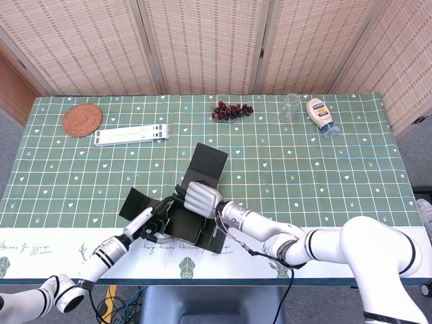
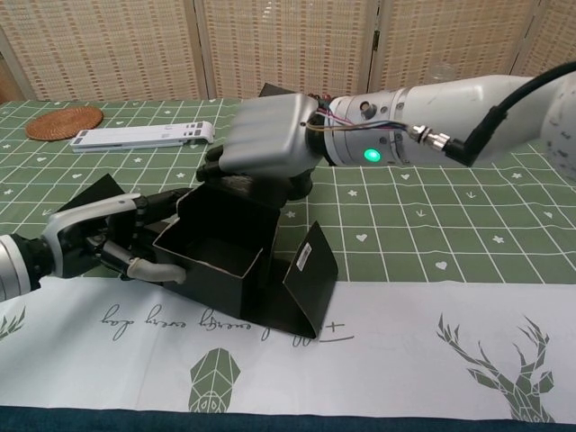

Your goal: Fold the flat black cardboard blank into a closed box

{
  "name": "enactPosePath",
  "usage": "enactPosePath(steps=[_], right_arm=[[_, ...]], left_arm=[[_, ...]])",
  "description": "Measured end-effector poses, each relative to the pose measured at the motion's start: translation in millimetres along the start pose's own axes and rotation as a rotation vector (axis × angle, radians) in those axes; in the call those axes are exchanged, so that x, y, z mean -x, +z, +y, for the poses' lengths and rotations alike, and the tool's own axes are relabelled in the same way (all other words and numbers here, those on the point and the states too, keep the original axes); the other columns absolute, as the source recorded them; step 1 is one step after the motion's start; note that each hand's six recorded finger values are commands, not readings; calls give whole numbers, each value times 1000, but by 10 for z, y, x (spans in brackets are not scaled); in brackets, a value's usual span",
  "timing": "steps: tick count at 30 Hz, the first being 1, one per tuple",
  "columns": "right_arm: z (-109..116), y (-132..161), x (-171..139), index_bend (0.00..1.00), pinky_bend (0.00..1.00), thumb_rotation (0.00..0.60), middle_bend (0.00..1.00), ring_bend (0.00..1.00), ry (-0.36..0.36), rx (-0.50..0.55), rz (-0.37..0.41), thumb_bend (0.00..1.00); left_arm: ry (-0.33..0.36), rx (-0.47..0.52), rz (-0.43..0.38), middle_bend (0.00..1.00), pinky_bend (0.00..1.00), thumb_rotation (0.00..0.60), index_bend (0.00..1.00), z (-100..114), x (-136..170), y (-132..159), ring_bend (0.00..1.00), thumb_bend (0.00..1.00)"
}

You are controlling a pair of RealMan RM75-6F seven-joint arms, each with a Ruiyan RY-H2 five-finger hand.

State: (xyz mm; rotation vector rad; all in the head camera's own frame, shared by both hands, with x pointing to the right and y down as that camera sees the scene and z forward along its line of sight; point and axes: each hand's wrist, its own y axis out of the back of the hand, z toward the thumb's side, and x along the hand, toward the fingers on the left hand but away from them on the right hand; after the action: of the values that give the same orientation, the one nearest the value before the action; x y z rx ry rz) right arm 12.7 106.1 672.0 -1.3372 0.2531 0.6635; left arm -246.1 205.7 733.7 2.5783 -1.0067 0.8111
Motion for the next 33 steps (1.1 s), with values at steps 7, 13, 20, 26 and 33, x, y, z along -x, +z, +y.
enactPosePath(steps=[7, 13, 20, 26, 33], right_arm=[[64, 24, 41, 276, 1000, 600, 356, 747, -34, -5, 23, 353], [89, 43, 78, 276, 1000, 600, 356, 747, -57, -19, 40, 353], [120, 68, 107, 276, 1000, 600, 356, 747, -87, -22, 52, 353], [133, 73, 119, 276, 1000, 600, 356, 747, -110, -19, 54, 353], [135, 76, 127, 276, 1000, 600, 346, 744, -123, -15, 51, 353]], left_arm=[[-27, 39, 0, 0, 831, 600, 0, -19, 6, 1, 629, 199], [-55, 75, 1, 0, 831, 600, 8, -40, 14, -10, 632, 199], [-73, 87, -4, 0, 831, 600, 55, -48, 7, -35, 637, 199], [-75, 93, -12, 70, 831, 600, 131, -44, -7, -45, 646, 199], [-76, 92, -19, 127, 832, 600, 177, -57, -7, -60, 651, 199]])
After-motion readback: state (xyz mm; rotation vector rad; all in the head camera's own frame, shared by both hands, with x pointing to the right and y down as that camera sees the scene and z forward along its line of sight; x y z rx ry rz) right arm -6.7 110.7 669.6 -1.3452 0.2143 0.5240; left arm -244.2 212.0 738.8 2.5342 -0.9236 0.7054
